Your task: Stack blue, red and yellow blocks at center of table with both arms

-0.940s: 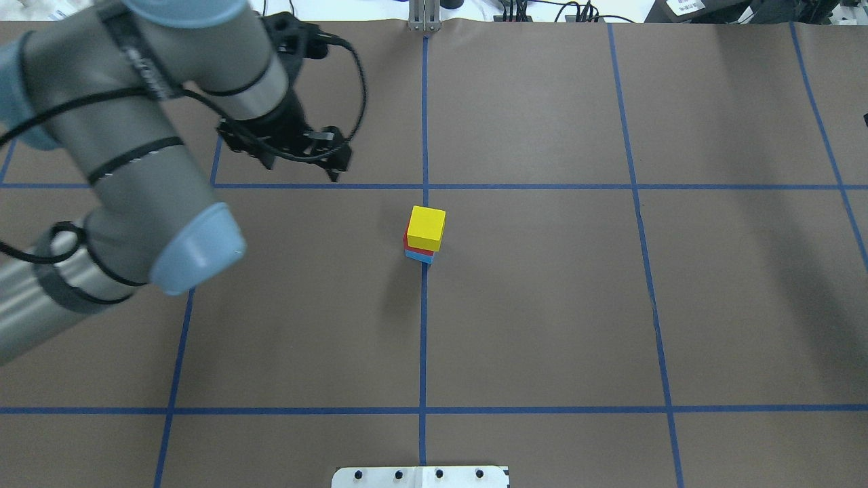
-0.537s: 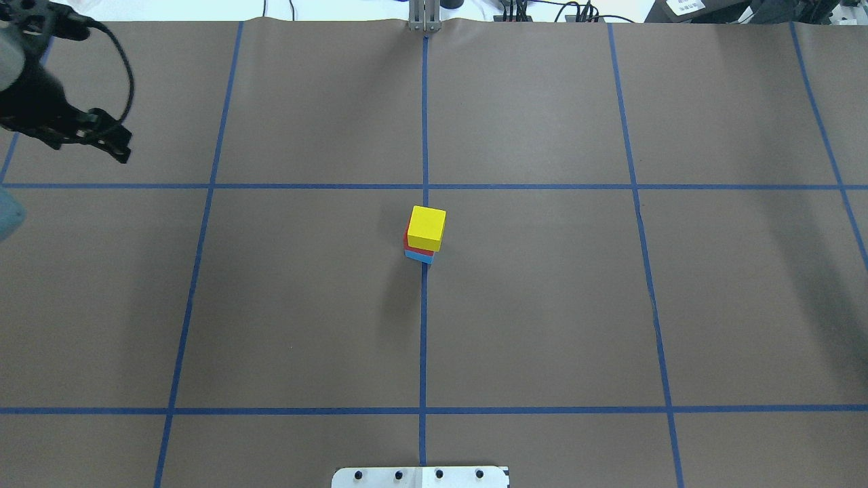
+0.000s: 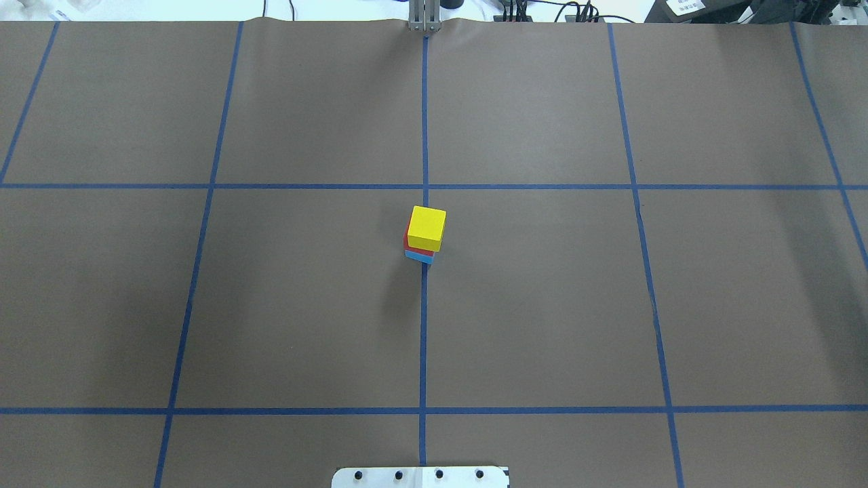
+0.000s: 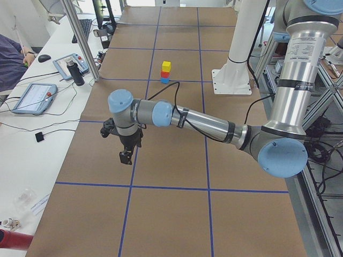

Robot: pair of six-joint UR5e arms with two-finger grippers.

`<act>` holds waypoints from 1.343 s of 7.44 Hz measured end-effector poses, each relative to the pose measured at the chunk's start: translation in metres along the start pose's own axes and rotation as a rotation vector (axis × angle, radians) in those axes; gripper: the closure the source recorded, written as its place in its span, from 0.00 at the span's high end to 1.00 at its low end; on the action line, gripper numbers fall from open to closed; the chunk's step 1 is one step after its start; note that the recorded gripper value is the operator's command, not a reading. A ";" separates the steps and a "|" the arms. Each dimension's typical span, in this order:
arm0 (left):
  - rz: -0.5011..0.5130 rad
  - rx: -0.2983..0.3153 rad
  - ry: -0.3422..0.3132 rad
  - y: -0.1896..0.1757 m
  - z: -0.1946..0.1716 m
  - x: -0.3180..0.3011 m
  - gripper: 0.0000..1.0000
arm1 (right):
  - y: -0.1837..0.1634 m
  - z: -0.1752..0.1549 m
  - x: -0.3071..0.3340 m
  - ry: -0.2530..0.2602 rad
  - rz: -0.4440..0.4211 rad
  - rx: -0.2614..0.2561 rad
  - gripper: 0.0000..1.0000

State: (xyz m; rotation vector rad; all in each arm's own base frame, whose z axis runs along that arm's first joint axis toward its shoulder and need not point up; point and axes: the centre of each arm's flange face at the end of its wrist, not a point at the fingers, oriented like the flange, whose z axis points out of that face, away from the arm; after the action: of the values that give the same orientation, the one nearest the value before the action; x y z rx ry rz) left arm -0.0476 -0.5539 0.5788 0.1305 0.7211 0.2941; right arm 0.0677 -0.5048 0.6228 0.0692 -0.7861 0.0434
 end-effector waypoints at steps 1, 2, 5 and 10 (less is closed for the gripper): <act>0.032 0.014 0.016 0.012 0.017 -0.035 1.00 | 0.003 0.000 0.004 -0.005 0.003 -0.002 1.00; 0.061 0.033 0.012 0.019 0.030 -0.054 1.00 | 0.004 0.000 0.006 -0.009 0.006 -0.005 1.00; -0.110 0.098 -0.016 0.022 0.027 -0.056 1.00 | 0.001 -0.004 0.007 -0.010 0.042 -0.041 1.00; -0.266 0.123 0.000 0.031 0.016 -0.019 1.00 | 0.003 -0.010 0.019 -0.010 0.059 -0.079 1.00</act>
State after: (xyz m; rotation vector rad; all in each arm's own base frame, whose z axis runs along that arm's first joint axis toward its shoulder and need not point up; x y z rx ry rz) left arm -0.0571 -0.5307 0.6096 0.1495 0.7476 -0.0045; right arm 0.0875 -0.5011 0.6293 -0.0281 -0.7986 0.0677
